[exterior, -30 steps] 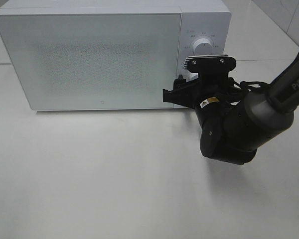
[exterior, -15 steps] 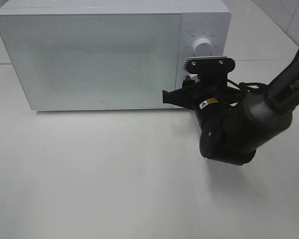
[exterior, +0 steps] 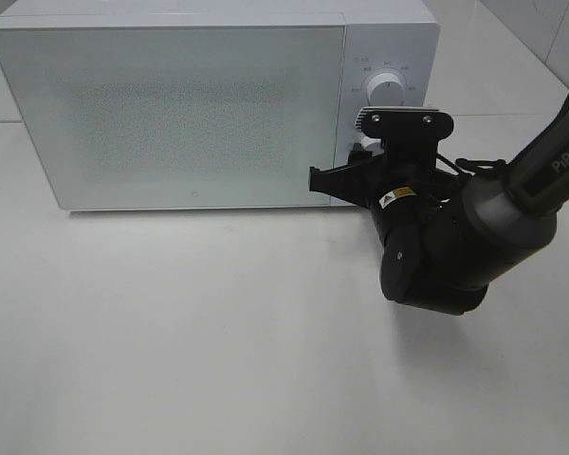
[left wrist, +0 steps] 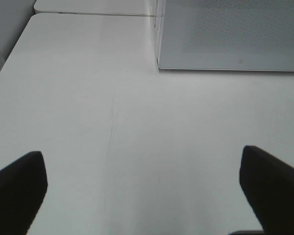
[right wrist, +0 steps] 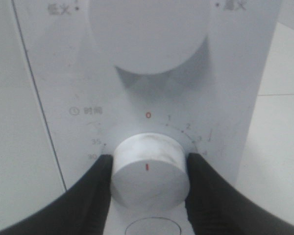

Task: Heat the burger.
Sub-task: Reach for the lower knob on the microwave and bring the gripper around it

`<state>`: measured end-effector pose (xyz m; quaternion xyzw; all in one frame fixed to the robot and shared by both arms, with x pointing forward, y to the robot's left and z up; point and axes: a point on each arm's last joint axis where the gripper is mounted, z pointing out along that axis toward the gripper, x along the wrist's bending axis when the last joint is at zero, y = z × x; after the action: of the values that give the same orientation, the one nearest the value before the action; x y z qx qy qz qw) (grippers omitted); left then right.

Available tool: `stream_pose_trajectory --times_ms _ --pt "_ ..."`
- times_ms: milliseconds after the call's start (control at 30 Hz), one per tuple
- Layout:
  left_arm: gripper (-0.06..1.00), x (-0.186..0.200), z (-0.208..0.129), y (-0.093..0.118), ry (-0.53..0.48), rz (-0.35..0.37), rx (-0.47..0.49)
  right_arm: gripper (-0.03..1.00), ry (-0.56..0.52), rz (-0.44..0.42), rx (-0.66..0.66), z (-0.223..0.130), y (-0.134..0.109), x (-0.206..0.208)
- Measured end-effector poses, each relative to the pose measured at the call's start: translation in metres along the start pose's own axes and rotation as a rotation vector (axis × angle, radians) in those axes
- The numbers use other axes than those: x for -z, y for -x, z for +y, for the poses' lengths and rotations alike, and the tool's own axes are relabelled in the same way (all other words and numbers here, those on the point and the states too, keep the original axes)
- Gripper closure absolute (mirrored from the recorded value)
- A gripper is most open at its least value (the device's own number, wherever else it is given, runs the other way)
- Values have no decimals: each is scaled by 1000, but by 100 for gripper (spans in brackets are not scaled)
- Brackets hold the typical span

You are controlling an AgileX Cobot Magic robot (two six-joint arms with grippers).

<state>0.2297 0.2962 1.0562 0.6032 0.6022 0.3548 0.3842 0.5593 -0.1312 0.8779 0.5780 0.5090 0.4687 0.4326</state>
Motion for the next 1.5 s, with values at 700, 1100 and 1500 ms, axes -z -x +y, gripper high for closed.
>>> stream_pose_trajectory --times_ms 700,1100,1500 --pt "-4 0 0 0 0 0 0 53 -14 52 -1394 0 1 1" --pt "-4 0 0 0 0 0 0 53 -17 53 -1663 0 1 1" --pt "-4 0 0 0 0 0 0 53 -7 44 -1620 0 1 2"
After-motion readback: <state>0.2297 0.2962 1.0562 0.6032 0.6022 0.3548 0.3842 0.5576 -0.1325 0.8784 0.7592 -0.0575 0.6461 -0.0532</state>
